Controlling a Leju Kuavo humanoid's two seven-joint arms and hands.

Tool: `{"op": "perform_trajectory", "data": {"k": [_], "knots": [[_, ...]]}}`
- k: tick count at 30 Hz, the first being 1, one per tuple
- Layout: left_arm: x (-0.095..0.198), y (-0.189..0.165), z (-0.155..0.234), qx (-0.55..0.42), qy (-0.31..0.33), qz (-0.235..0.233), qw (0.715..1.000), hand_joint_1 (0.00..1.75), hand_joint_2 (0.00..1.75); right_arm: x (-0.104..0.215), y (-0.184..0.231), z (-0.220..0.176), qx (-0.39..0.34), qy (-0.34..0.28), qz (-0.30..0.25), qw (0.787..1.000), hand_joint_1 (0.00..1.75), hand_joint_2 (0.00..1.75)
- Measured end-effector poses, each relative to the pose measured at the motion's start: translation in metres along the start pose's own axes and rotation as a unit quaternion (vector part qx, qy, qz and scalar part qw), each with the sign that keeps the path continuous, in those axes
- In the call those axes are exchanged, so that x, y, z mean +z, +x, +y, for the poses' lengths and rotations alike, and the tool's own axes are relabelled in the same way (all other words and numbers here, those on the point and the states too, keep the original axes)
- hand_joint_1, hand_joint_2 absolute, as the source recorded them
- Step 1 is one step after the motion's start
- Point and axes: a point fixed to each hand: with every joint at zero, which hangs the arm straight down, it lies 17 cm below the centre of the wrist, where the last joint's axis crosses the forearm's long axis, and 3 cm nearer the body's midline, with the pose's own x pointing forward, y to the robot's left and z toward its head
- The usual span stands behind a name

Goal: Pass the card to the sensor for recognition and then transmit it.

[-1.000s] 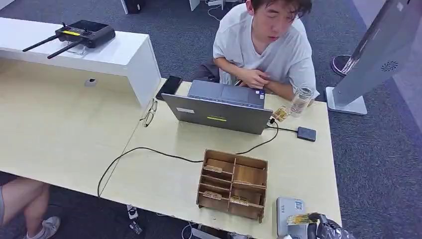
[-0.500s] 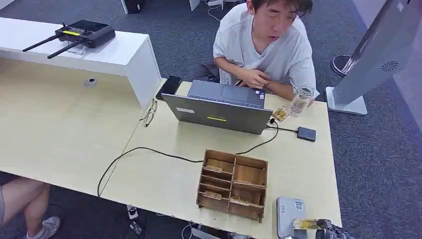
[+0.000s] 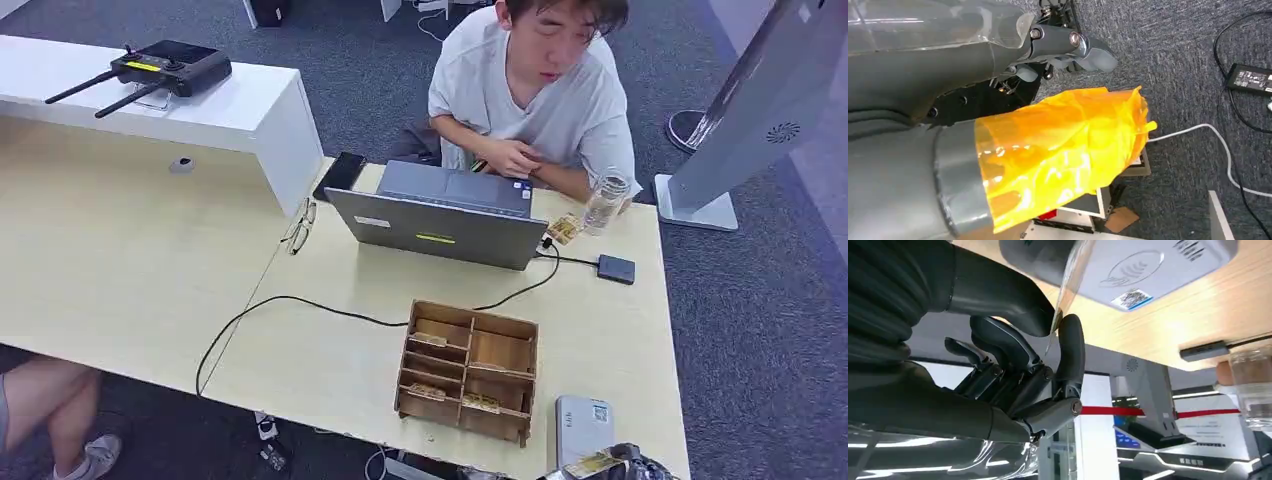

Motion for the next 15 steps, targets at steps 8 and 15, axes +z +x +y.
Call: {"op": "perform_trajectory", "data": {"k": [8,15], "knots": [[0.0,0.001,0.0,0.0,0.0,0.0,1.0,0.0,0.0,0.001,0.014,0.002,-0.008,0.004,-0.021,1.0,1.75,1.75],[-0.001,0.003,0.0,-0.001,0.0,-0.002,1.0,0.0,0.0,0.0,0.02,0.006,-0.01,0.008,-0.033,0.999,1.75,1.75]]}}
